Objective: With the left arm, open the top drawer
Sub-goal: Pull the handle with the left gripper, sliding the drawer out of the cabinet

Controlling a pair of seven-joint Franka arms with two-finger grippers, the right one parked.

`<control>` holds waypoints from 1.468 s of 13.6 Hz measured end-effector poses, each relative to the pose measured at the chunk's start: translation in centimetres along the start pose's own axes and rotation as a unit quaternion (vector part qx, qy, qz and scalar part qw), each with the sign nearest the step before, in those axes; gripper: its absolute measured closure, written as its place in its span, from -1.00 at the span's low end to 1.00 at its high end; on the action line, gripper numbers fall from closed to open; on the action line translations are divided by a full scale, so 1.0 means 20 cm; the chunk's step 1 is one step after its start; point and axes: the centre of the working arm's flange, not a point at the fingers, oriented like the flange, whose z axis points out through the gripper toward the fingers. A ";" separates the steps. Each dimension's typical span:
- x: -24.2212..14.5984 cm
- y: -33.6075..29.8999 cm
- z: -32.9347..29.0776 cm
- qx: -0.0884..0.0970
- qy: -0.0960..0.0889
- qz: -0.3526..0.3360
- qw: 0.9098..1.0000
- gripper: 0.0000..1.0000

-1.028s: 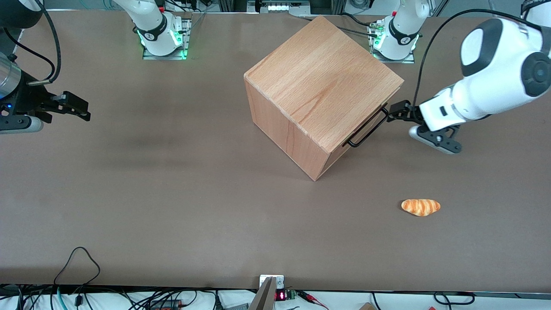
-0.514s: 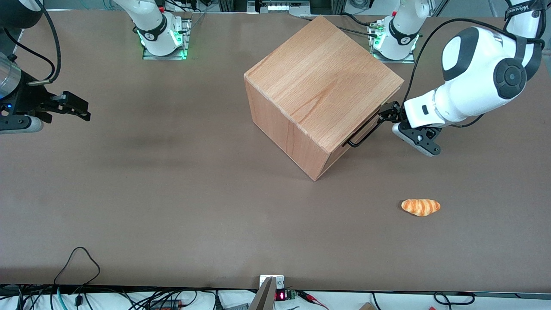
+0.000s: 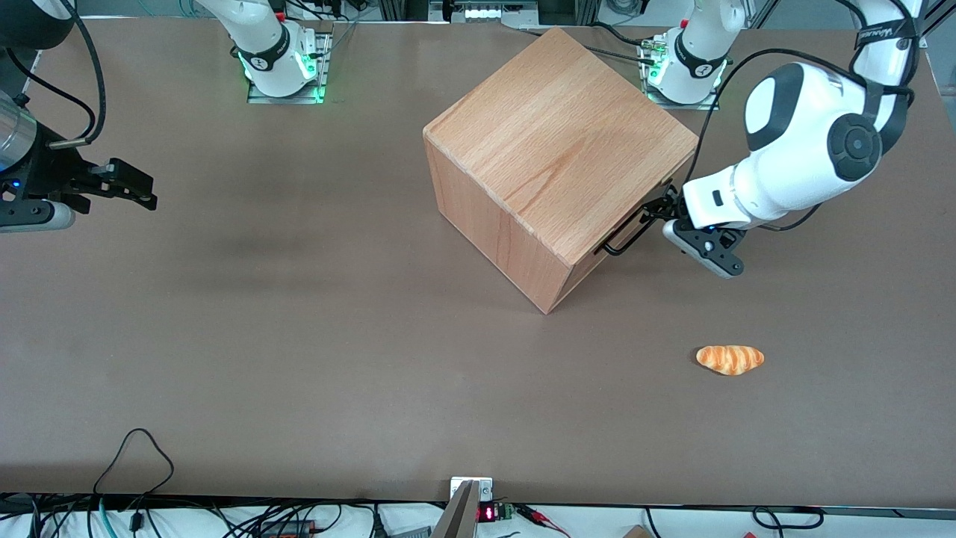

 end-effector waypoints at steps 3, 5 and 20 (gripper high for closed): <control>0.00 -0.01 0.02 0.001 0.002 0.000 1.000 -1.00; 0.01 -0.01 0.04 0.001 0.004 0.002 1.000 -1.00; -0.04 -0.41 0.05 0.024 0.051 -0.041 0.998 -1.00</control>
